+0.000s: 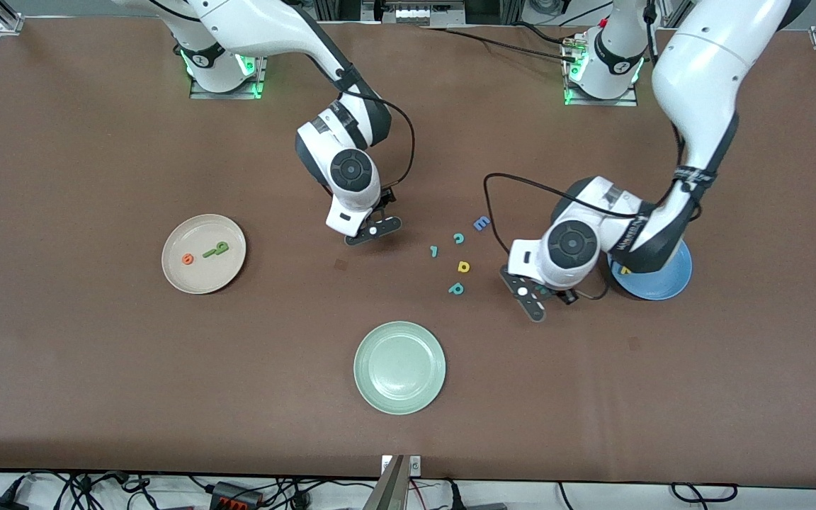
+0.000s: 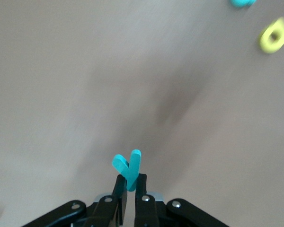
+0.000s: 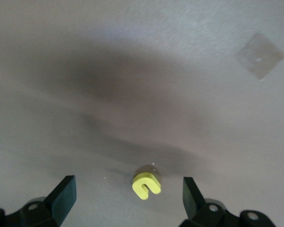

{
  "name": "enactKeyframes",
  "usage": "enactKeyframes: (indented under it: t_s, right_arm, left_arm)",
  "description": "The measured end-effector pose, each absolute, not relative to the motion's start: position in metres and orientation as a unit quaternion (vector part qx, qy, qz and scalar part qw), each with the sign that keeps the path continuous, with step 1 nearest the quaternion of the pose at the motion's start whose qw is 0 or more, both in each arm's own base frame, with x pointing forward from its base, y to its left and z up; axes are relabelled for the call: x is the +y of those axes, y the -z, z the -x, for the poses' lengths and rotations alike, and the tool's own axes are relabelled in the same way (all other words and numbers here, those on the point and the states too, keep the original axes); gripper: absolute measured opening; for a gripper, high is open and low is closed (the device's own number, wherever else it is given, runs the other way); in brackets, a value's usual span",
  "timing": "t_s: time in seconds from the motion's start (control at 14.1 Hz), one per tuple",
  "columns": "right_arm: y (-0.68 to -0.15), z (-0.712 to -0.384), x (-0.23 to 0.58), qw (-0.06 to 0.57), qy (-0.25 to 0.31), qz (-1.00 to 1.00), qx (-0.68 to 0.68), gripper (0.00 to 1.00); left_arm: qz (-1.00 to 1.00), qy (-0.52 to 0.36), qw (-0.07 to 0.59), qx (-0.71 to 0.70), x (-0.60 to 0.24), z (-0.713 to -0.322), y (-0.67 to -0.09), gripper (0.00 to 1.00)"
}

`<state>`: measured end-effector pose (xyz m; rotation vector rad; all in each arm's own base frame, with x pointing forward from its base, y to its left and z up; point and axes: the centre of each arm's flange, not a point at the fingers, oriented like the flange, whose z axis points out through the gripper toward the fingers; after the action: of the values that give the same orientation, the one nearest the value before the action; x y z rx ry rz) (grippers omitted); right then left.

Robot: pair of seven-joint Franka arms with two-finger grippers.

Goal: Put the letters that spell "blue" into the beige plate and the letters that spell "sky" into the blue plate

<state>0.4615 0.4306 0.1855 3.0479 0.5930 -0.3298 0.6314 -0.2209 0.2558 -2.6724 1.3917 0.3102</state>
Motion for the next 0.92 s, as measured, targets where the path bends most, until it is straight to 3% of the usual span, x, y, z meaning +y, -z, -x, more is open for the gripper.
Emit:
enactKeyframes:
  t_s: [0.14, 0.21, 0.36, 0.43, 0.64, 0.92]
  right_arm:
    - [-0.176, -0.458, 0.432, 0.012, 0.108, -0.975, 0.193, 0.86]
    - [-0.173, -0.457, 0.432, 0.013, 0.11, -0.975, 0.194, 0.86]
    - [-0.171, -0.456, 0.431, 0.014, 0.112, -0.975, 0.194, 0.7]
    - [-0.171, -0.456, 0.431, 0.014, 0.112, -0.974, 0.194, 0.66]
    - [-0.171, -0.455, 0.43, 0.018, 0.118, -0.973, 0.195, 0.63]
    - [-0.183, -0.453, 0.425, 0.023, 0.137, -0.964, 0.227, 0.61]
  left_arm:
    - [0.887, -0.117, 0.059, 0.443, -0.17, -0.644, -0.263, 0.11]
    - [0.888, -0.124, 0.054, 0.44, -0.136, -0.651, -0.259, 0.11]
    - [0.877, -0.132, 0.033, 0.46, -0.07, -0.66, -0.244, 0.11]
    - [0.871, -0.13, 0.021, 0.473, -0.044, -0.662, -0.235, 0.11]
    - [0.864, -0.135, 0.004, 0.485, -0.01, -0.66, -0.218, 0.11]
    - [0.848, -0.178, -0.013, 0.499, -0.038, -0.646, -0.224, 0.11]
